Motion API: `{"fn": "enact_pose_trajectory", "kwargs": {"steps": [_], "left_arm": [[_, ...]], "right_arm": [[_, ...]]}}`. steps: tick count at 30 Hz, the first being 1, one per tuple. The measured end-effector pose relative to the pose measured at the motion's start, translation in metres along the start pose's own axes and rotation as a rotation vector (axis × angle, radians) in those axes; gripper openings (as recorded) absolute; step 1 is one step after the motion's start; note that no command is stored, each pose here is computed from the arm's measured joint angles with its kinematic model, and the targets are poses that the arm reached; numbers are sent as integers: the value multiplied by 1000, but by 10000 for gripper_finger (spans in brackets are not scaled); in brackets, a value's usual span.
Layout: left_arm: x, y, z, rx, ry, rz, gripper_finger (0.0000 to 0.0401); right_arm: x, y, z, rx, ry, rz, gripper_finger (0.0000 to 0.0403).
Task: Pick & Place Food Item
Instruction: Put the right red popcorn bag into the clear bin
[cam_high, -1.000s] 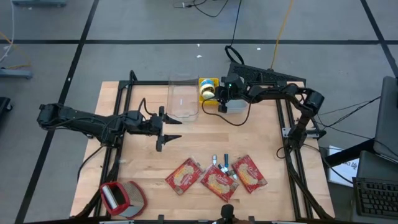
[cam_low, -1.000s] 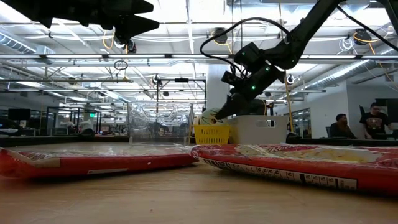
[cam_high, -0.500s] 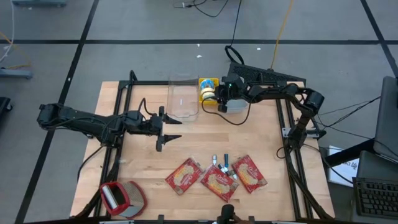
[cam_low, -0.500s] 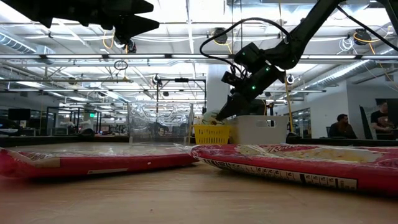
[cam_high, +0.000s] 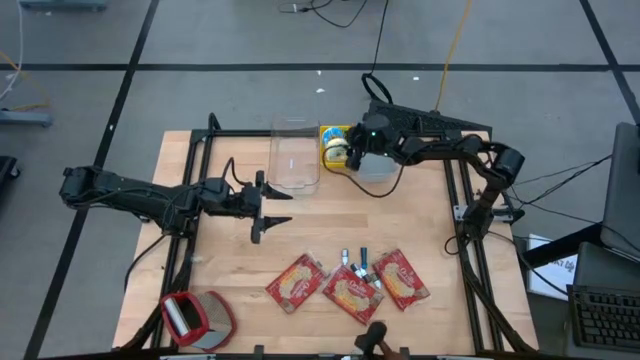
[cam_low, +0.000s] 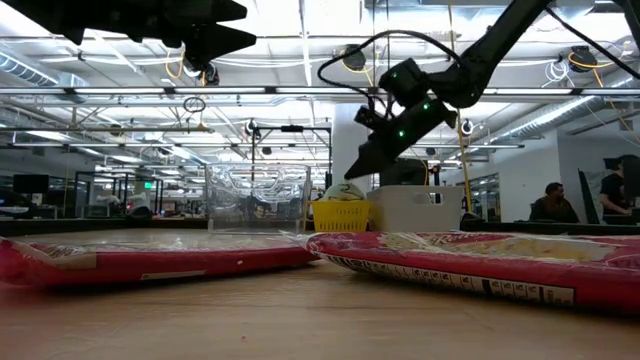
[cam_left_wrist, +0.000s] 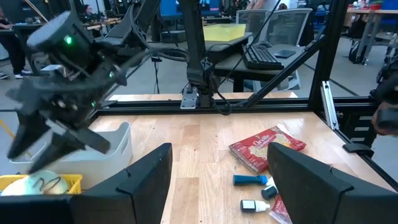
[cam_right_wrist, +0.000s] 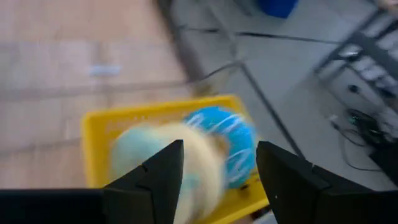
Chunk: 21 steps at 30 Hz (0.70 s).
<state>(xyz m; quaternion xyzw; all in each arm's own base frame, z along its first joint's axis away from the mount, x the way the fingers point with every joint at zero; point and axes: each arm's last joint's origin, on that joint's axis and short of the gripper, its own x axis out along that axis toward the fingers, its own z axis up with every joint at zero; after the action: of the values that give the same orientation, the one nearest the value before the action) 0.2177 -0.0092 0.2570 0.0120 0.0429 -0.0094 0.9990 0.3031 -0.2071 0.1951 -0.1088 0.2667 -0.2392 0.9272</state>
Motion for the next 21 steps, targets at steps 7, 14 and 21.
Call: {"fn": "enact_pose_trajectory", "kwargs": {"steps": [7, 14, 21], "left_arm": [[0, 0, 0, 0, 0, 0, 267], [0, 0, 0, 0, 0, 1, 267], [0, 0, 0, 0, 0, 1, 267]], "right_arm": [[-36, -4, 29, 158, -60, -6, 194], [-95, 11, 49, 298, 14, 148, 194], [-152, 58, 53, 375, 42, 509, 194]]}}
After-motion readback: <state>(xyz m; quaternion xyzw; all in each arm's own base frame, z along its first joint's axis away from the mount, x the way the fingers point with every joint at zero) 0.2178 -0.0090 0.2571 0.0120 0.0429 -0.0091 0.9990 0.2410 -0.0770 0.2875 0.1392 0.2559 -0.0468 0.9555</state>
